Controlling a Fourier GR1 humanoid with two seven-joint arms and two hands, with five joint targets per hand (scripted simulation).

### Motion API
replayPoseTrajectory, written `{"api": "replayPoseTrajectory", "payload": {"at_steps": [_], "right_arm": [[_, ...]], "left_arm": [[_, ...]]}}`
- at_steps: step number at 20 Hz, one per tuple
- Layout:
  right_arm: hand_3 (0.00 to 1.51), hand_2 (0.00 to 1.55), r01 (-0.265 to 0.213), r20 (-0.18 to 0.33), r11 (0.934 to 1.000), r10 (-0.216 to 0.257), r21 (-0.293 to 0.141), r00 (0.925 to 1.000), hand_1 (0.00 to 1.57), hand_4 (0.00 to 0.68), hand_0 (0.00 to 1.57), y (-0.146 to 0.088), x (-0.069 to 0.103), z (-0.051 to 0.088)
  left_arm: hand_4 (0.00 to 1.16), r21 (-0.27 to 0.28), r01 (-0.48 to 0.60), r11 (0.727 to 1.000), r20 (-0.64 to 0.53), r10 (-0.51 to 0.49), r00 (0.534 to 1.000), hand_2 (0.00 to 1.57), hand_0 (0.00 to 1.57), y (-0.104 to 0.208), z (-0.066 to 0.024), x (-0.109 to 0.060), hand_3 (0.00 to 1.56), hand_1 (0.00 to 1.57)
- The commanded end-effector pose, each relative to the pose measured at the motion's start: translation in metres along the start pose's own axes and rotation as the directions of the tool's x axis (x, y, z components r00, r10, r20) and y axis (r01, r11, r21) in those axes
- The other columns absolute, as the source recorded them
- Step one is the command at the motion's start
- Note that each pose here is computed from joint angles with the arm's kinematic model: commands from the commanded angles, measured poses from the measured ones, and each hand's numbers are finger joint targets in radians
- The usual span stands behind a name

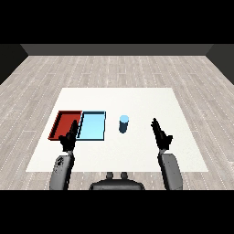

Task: Pick the blue can and put it in the blue box

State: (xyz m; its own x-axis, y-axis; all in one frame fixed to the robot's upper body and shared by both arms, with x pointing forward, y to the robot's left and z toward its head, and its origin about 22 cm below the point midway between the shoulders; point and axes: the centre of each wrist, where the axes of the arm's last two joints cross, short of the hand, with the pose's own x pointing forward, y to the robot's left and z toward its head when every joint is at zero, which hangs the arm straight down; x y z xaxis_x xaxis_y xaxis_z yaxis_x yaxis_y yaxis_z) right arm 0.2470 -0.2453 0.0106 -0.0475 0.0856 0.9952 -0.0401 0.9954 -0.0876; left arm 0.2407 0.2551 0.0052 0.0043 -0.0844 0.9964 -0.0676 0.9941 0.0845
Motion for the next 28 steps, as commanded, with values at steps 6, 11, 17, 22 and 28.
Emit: {"api": "replayPoseTrajectory", "payload": {"at_steps": [6, 11, 17, 22, 28], "right_arm": [[0.0, 0.0, -0.033, -0.057, 0.9995, 0.033, -0.002, 0.9978, 0.0, 0.0, 0.0, -0.018, -0.012, 0.01], [0.0, 0.0, 0.207, 0.186, 0.9723, -0.225, 0.108, 0.9564, 0.0, 0.0, 0.0, -0.039, -0.004, -0.013], [0.0, 0.0, 0.22, 0.204, 0.9664, -0.244, 0.134, 0.9482, 0.0, 0.0, 0.0, -0.035, -0.006, 0.007], [0.0, 0.0, 0.234, 0.182, 0.9662, -0.251, 0.109, 0.9508, 0.0, 0.0, 0.0, -0.05, -0.018, 0.005], [0.0, 0.0, 0.284, 0.098, 0.9516, -0.296, 0.118, 0.9503, 0.0, 0.0, 0.0, -0.007, -0.015, -0.03]], "left_arm": [[0.0, -0.067, 0.019, 0.998, 0.001, -0.019, 1.0, 0.0, 0.0, -0.024, 0.0015, 0.005, 0.0, 0.0], [0.0, -0.098, -0.035, 0.995, 0.347, 0.067, 0.936, 0.0, 0.0, -0.009, -0.0011, 0.019, 0.0, 0.0], [0.0, -0.105, -0.064, 0.992, 0.355, 0.098, 0.93, 0.0, 0.0, 0.008, 0.0172, -0.001, 0.0, 0.0], [0.0, -0.104, -0.076, 0.992, 0.36, 0.109, 0.926, 0.0, 0.0, 0.01, 0.0204, 0.009, 0.0, 0.0], [0.0, -0.072, -0.084, 0.994, 0.373, 0.105, 0.922, 0.0, 0.0, 0.001, 0.0152, -0.006, 0.0, 0.0]]}}
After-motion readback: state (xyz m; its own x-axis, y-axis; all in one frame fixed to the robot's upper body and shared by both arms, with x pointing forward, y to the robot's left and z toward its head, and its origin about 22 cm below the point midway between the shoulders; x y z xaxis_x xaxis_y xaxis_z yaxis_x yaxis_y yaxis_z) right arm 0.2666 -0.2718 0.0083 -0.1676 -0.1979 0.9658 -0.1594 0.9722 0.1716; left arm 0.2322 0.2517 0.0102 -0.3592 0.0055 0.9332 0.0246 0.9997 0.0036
